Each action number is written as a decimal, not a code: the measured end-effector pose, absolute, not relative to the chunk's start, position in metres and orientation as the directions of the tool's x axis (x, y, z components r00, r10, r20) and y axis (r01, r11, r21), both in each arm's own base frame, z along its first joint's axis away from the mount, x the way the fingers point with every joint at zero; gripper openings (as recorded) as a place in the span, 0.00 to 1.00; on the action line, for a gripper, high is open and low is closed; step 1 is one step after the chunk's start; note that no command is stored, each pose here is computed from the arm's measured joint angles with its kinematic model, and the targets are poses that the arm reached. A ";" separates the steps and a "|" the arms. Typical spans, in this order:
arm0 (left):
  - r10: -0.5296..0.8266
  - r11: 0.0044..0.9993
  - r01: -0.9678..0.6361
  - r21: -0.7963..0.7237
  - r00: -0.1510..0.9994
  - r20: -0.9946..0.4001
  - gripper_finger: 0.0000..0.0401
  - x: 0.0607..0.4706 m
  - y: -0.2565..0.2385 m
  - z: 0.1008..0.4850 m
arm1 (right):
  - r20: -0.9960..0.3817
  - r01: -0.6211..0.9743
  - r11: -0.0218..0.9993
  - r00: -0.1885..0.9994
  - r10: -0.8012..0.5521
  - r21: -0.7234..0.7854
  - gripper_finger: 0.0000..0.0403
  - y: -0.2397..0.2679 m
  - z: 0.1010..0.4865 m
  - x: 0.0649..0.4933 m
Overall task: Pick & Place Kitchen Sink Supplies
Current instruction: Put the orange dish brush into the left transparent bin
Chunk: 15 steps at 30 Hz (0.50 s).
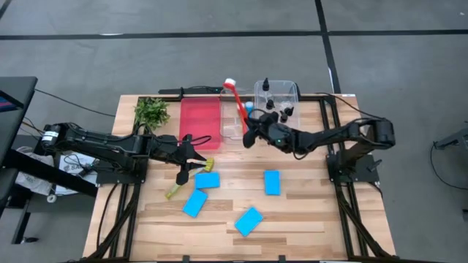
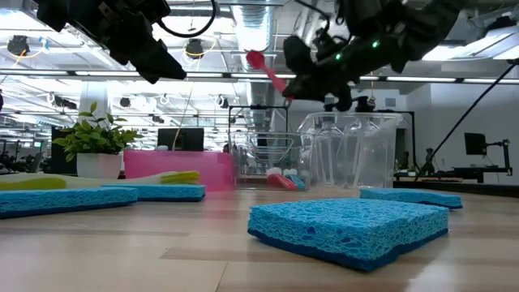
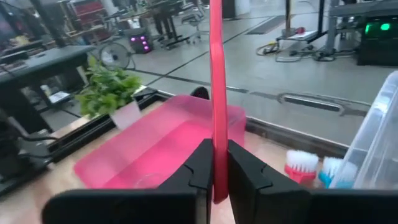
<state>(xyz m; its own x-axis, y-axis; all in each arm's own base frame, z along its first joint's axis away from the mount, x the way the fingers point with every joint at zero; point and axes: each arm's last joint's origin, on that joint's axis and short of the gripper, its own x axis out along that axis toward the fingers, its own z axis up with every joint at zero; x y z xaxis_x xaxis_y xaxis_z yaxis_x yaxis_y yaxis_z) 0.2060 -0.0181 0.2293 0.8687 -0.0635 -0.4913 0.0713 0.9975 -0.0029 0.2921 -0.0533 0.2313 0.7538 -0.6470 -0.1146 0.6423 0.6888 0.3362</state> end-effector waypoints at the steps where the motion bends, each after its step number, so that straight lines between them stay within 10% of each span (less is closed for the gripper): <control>1: -0.064 0.997 0.071 -0.003 0.869 -0.491 0.26 0.206 -0.018 0.229 | -0.115 0.647 0.684 0.749 -0.652 0.336 0.06 -0.055 0.228 0.294; 15: -0.064 0.997 0.072 -0.003 0.869 -0.491 0.26 0.206 -0.018 0.229 | -0.119 0.672 0.651 0.723 -0.681 0.354 0.07 -0.061 0.210 0.305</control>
